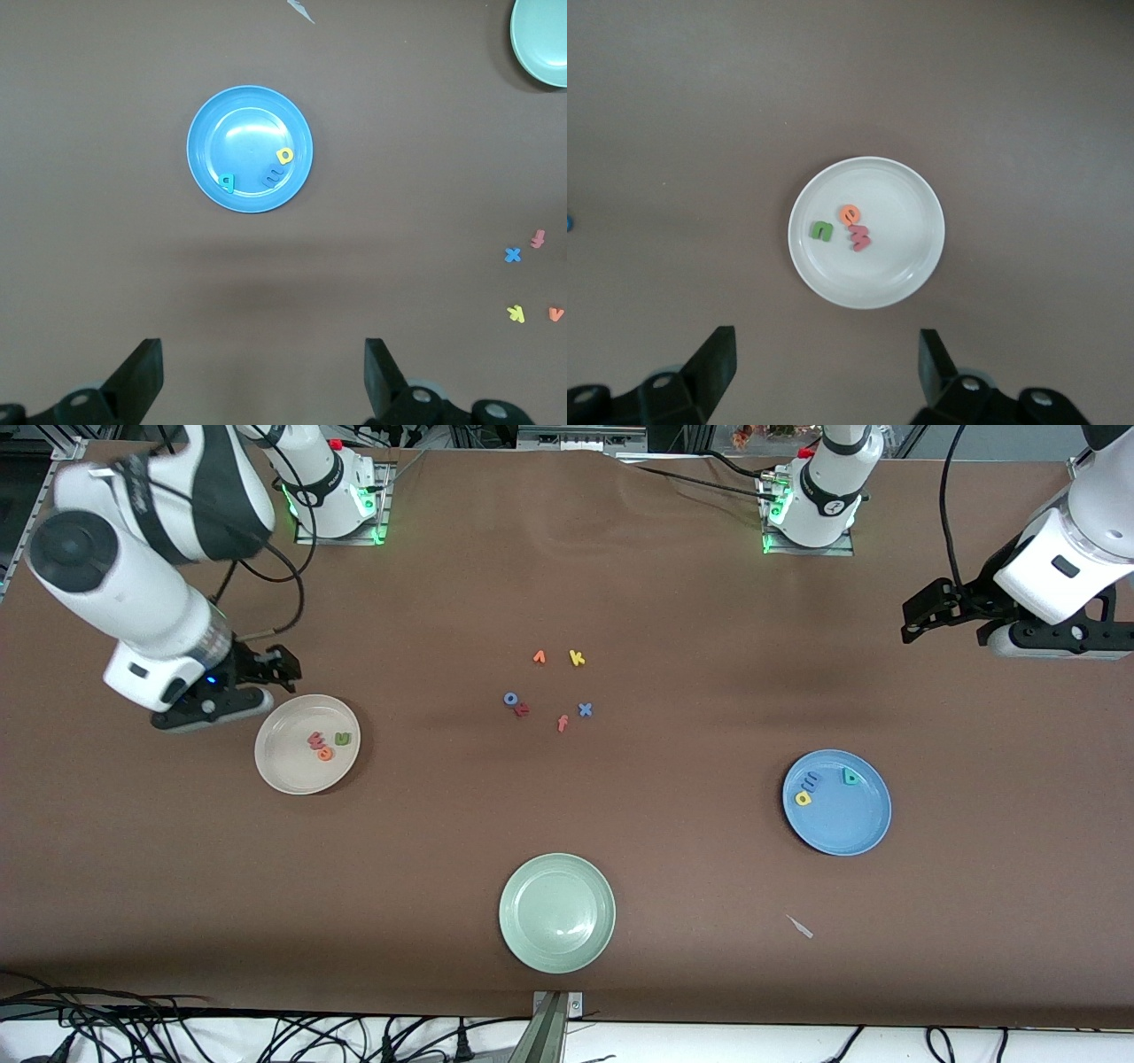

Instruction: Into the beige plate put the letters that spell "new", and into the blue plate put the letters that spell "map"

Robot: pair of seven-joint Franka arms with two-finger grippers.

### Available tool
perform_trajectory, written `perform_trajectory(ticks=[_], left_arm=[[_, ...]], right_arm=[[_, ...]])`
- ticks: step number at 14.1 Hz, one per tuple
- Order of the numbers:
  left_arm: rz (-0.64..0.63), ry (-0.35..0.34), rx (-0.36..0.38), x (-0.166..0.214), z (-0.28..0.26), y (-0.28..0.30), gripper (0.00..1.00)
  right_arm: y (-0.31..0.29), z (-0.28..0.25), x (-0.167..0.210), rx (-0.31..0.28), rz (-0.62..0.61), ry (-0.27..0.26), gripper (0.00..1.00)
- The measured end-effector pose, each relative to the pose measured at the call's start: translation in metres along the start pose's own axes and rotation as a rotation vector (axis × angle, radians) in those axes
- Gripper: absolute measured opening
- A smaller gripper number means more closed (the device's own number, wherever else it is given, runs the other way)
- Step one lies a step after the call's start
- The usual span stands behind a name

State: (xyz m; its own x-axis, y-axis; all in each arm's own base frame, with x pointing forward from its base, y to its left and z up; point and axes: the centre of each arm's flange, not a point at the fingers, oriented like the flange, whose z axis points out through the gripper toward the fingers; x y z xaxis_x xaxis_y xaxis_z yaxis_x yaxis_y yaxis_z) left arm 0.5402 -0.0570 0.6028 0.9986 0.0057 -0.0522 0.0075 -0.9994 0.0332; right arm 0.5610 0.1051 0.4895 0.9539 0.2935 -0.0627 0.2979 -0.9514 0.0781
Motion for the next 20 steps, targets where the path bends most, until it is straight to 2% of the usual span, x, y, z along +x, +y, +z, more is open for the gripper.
perform_trajectory(ticks=[2, 7, 14, 17, 20], left_arm=[[0.005, 0.0, 0.0, 0.0, 0.0, -0.001, 1.0], [0.017, -0.004, 0.001, -0.001, 0.0, 0.002, 1.0], [0.032, -0.009, 0.002, -0.001, 0.001, 0.002, 1.0], [0.054, -0.004, 0.042, 0.0, 0.0, -0.002, 1.0], [0.073, -0.004, 0.042, 0.003, 0.001, -0.01, 1.0]], right_arm=[[0.003, -0.019, -0.002, 0.001, 0.005, 0.003, 0.92], [0.002, -0.014, 0.002, 0.001, 0.005, -0.008, 0.92], [0.014, -0.026, 0.003, 0.013, 0.025, 0.02, 0.93], [0.014, -0.03, 0.004, 0.018, 0.026, 0.028, 0.93], [0.021, -0.032, 0.004, 0.025, 0.037, 0.034, 0.93]])
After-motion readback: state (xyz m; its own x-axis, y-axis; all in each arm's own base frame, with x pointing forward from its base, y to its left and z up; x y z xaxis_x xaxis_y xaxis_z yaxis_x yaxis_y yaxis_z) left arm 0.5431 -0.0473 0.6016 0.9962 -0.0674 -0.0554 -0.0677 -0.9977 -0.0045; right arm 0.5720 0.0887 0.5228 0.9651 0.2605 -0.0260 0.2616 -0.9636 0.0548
